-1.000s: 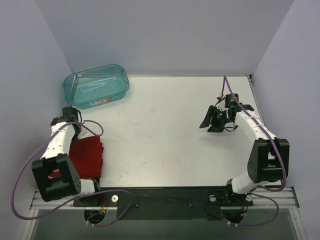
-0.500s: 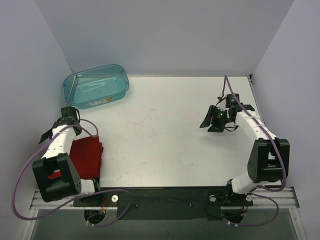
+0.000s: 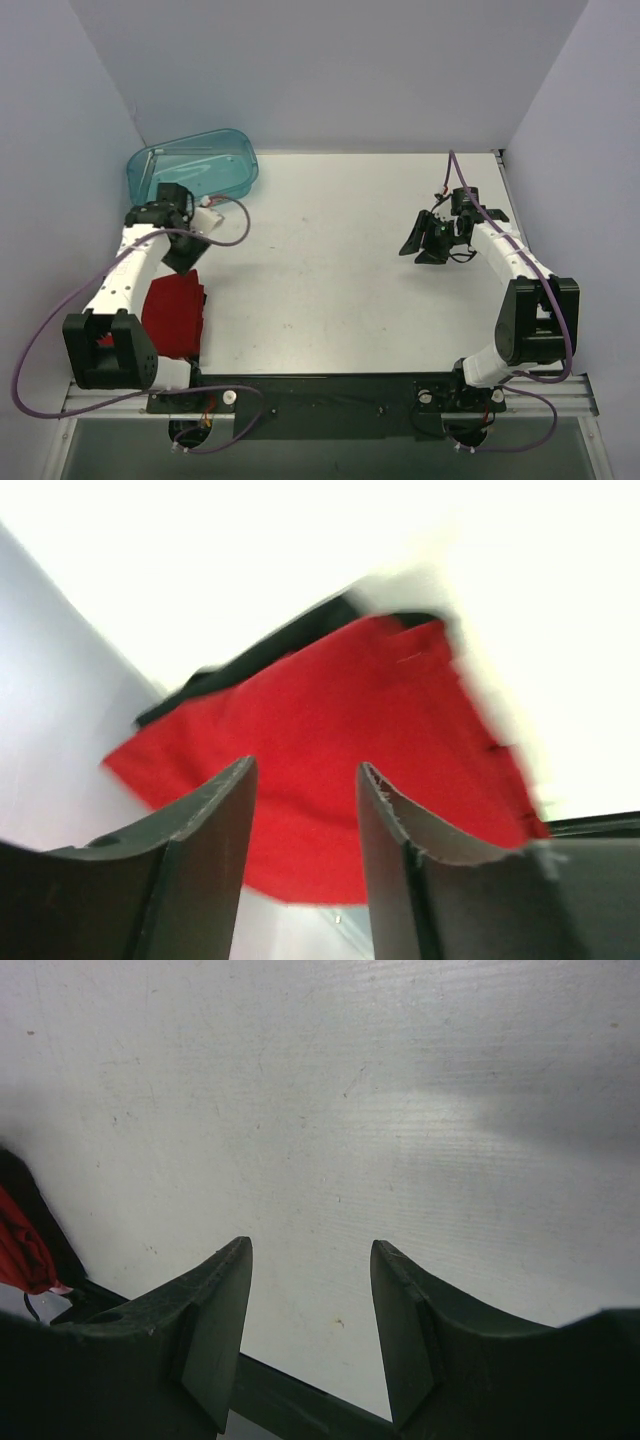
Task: Fold and stack the t-shirts
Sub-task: Put the neatly folded tshirt into the corner of the board with the left arm
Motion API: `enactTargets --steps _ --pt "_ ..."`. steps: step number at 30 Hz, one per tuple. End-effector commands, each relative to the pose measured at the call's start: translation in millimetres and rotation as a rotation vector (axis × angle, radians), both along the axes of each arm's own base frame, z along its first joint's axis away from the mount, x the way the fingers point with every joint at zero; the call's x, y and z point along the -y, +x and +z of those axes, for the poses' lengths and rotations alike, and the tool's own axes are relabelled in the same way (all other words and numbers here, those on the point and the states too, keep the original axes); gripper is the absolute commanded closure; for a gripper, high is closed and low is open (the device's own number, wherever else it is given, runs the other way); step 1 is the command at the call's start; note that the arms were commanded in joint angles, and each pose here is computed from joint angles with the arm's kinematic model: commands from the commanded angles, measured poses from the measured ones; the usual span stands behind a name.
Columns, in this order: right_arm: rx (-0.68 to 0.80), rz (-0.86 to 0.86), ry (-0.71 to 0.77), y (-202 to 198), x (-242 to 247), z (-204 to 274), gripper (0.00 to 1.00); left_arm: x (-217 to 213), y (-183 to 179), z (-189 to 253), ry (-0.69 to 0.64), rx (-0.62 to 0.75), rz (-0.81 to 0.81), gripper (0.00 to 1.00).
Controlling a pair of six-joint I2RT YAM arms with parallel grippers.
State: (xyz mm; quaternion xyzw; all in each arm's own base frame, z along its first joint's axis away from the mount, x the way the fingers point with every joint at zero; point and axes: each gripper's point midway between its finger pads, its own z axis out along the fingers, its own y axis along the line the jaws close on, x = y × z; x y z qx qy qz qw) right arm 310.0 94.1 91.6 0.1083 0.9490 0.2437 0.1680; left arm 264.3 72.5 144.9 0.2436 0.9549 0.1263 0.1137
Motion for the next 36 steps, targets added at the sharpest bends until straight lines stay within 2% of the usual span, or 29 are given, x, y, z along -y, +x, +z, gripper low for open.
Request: enactTargets --steps 1,6,8,11,12,14,15,18,23,25,26,28,32,36 --pt "0.025 0.007 0.007 -1 0 11 0.53 81 4 -15 -0.107 0.055 -0.160 0.40" --pt "0.026 0.008 -0.002 -4 1 11 0.53 51 30 -28 0.156 0.127 -0.064 0.37" --pt "0.024 0.005 -0.005 -6 2 10 0.53 46 34 -31 0.189 0.133 -0.045 0.38" --pt "0.019 0.004 -0.010 -6 3 8 0.53 55 37 -41 0.154 0.138 -0.059 0.46" --pt "0.018 0.003 -0.009 -5 3 8 0.53 59 39 -42 0.141 0.148 -0.064 0.53" --pt "0.015 0.007 -0.008 -5 3 8 0.53 67 35 -54 0.096 0.115 -0.075 0.59" --pt "0.017 0.005 -0.008 -5 3 8 0.54 75 30 -61 0.044 0.086 -0.088 0.59" --pt "0.014 0.006 -0.014 -5 4 9 0.54 75 21 -71 0.018 0.052 -0.075 0.59" --pt "0.014 0.009 -0.017 -5 4 10 0.54 52 26 -72 0.138 0.102 -0.037 0.62" --pt "0.016 0.010 -0.017 -5 4 11 0.54 50 27 -70 0.152 0.109 -0.042 0.98" --pt "0.017 0.010 -0.017 -5 4 11 0.54 51 27 -68 0.147 0.118 -0.048 1.00" --pt "0.019 0.007 -0.020 -5 5 11 0.54 61 22 -67 0.093 0.109 -0.084 1.00" --pt "0.018 0.007 -0.023 -7 5 11 0.54 99 -5 -68 -0.116 0.051 -0.194 1.00" --pt "0.020 0.005 -0.024 -7 5 12 0.54 101 -21 -67 -0.138 0.045 -0.220 1.00"
